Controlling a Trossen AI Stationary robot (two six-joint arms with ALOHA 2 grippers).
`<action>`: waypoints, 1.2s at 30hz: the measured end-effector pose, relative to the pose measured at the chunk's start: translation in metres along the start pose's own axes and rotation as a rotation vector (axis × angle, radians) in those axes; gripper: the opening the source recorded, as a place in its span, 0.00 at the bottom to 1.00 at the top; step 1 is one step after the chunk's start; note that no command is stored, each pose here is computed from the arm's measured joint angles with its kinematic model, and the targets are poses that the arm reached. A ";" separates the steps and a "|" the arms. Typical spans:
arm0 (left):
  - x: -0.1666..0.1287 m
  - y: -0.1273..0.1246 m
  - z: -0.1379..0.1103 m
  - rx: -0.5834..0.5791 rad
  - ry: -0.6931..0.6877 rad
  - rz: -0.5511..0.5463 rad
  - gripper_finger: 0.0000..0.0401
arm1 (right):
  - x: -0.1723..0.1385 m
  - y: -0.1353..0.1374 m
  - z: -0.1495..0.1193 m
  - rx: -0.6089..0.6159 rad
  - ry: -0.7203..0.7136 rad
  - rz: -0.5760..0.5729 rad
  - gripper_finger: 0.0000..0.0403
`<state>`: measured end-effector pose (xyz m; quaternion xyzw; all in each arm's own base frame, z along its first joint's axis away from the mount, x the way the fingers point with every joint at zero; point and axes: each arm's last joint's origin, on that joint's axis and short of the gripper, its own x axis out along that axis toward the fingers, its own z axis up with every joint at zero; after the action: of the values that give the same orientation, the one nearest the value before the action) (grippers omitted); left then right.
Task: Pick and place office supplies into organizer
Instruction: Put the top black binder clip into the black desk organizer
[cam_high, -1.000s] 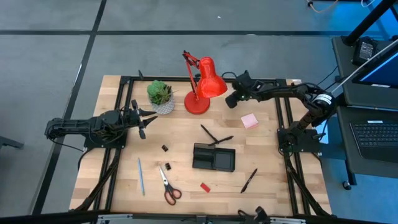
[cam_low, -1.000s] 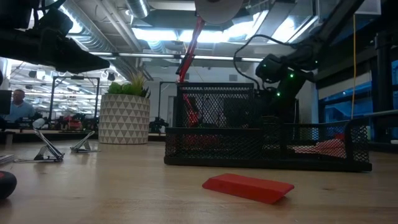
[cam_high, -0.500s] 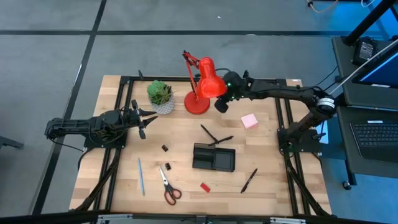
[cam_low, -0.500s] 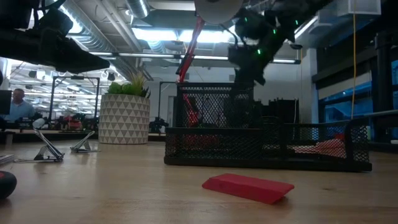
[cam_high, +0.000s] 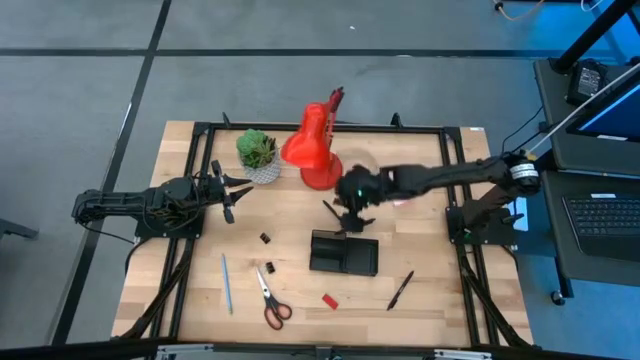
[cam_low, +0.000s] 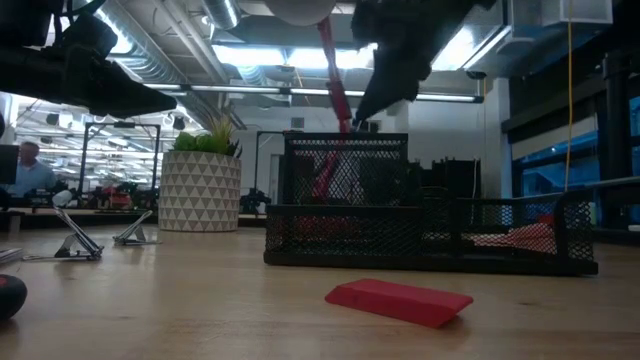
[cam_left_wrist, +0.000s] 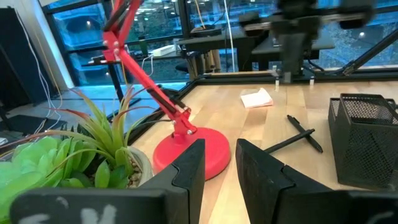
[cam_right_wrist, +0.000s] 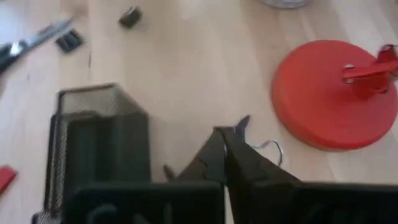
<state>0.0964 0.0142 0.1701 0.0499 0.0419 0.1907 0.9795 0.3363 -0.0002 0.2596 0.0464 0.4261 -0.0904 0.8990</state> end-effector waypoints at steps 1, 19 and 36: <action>0.000 0.000 0.000 0.000 0.000 0.000 0.22 | -0.001 0.007 -0.001 -0.010 -0.002 0.001 0.00; 0.000 0.000 0.000 0.000 0.000 0.000 0.21 | -0.016 0.116 -0.020 -0.250 -0.156 0.234 0.00; 0.000 0.000 0.000 0.000 0.001 0.000 0.22 | 0.043 0.159 -0.055 -0.359 -0.110 0.067 0.00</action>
<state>0.0964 0.0143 0.1700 0.0499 0.0424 0.1909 0.9794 0.3530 0.1594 0.1927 -0.1057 0.3839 0.0147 0.9172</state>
